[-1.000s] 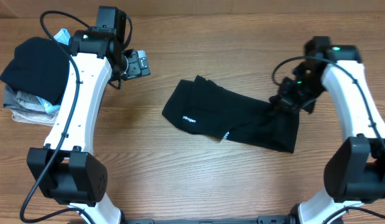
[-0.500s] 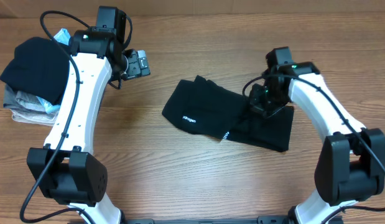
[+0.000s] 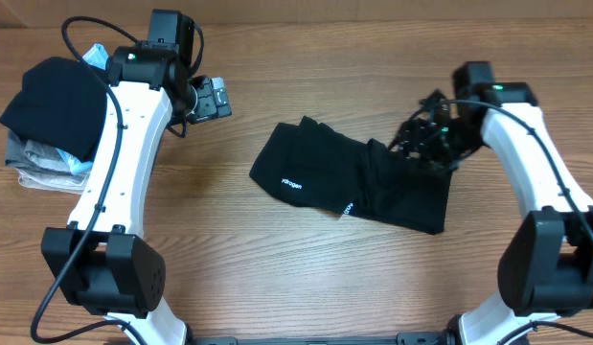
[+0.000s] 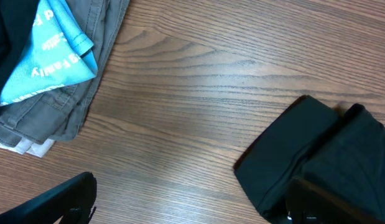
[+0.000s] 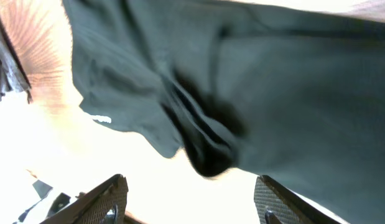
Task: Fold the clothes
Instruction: 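Fold the strip's right end leftward over the middle with the right gripper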
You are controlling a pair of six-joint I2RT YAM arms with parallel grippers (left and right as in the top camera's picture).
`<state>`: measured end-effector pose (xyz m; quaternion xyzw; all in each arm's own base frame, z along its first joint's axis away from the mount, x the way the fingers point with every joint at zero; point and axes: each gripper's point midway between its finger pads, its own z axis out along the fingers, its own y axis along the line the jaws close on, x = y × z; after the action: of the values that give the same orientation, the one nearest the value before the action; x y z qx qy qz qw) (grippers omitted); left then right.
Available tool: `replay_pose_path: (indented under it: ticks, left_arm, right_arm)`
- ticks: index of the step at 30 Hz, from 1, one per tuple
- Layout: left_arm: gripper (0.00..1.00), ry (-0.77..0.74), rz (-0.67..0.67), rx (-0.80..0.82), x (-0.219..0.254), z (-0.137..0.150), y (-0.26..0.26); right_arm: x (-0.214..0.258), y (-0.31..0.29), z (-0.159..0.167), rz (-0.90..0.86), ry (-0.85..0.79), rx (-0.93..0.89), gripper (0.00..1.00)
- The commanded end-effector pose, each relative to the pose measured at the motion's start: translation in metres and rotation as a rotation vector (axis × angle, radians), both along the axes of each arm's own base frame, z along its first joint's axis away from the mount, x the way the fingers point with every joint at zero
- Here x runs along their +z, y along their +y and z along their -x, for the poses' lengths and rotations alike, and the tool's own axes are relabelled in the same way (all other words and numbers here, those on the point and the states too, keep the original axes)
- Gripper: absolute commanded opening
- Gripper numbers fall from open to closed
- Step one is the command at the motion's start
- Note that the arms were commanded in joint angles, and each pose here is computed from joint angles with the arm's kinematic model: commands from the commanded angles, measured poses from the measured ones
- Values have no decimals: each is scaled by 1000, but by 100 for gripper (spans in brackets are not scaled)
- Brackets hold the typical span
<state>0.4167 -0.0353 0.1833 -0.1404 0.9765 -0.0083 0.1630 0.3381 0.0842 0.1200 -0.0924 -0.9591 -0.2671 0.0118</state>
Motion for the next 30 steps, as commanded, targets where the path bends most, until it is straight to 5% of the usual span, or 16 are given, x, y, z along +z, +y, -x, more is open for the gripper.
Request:
replay_pose_path:
  ticks: [1,2,6,8,19,30]
  left_arm:
    - [100,15,-19,-12,-6,-1,2]
    - [100,15,-19,-12,-6,0,2]
    - [100,15,-19,-12,-6,-1,2]
    - [100,15,-19,-12,-6,-1,2]
    - [100,15,-19,-12,-6,-1,2]
    - [100,15,-19,-12,-6,-1,2]
  right_arm:
    - [2,-9,8,41,1,5,66]
    - [-6,-15,13,84,32,-22,63]
    - [-37,-26,25,185,99,-83,15]
    - [-48,-21,29,184,114,-98,6]
    - [-69,59,42,-35,68,30,4]
    - [-42,65,37,-85,-5,133,4]
